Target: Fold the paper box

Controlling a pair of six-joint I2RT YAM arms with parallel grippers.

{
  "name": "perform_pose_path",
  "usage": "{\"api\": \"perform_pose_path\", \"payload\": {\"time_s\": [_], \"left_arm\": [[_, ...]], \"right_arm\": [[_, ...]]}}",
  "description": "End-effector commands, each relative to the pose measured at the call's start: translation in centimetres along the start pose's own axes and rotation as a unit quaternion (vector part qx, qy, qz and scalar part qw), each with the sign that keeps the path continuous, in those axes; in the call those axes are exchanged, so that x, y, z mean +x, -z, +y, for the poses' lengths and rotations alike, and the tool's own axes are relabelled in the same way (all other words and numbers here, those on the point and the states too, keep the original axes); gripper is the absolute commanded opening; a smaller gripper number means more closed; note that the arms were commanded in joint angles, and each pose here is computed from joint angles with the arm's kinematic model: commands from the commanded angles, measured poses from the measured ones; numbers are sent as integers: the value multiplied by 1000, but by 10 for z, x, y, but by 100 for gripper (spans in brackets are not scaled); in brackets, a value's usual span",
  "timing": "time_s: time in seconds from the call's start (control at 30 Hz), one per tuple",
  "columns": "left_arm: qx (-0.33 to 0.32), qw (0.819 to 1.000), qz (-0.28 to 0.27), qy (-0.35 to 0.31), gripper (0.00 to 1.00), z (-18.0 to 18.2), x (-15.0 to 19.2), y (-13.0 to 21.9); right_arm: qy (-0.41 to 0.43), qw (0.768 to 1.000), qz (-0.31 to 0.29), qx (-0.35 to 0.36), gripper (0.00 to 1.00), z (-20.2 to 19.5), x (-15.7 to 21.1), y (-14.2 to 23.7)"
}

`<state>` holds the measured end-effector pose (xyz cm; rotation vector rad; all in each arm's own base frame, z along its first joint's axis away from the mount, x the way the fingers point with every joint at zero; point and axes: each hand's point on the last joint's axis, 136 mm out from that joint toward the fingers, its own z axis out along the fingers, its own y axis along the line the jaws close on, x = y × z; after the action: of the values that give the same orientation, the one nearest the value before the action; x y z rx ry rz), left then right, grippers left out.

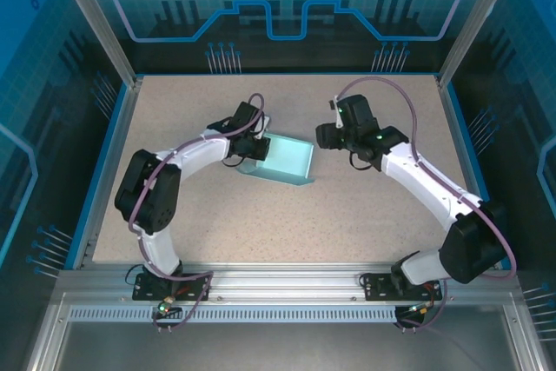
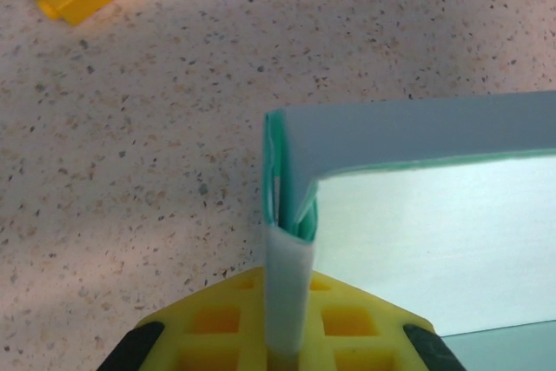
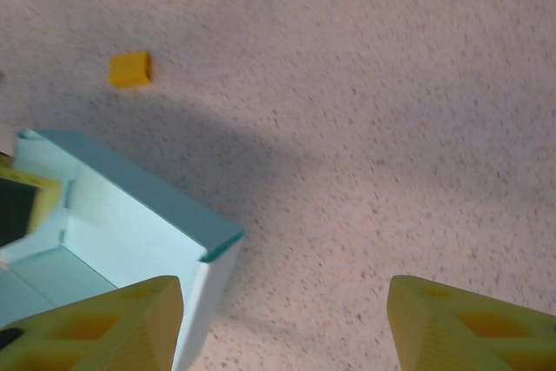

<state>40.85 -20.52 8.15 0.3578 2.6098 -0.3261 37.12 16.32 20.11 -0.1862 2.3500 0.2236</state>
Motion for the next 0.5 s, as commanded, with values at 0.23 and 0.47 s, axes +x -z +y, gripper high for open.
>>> {"api": "perform_pose_path", "payload": {"time_s": [0.23, 0.47], "left_arm": [[51, 986, 144, -72, 8, -13, 24, -13], [60, 978, 182, -85, 10, -19, 18, -30]], "right_arm": [[-25, 999, 20, -20, 65, -14, 29, -2], [-28, 999, 32, -12, 65, -20, 40, -8]]}}
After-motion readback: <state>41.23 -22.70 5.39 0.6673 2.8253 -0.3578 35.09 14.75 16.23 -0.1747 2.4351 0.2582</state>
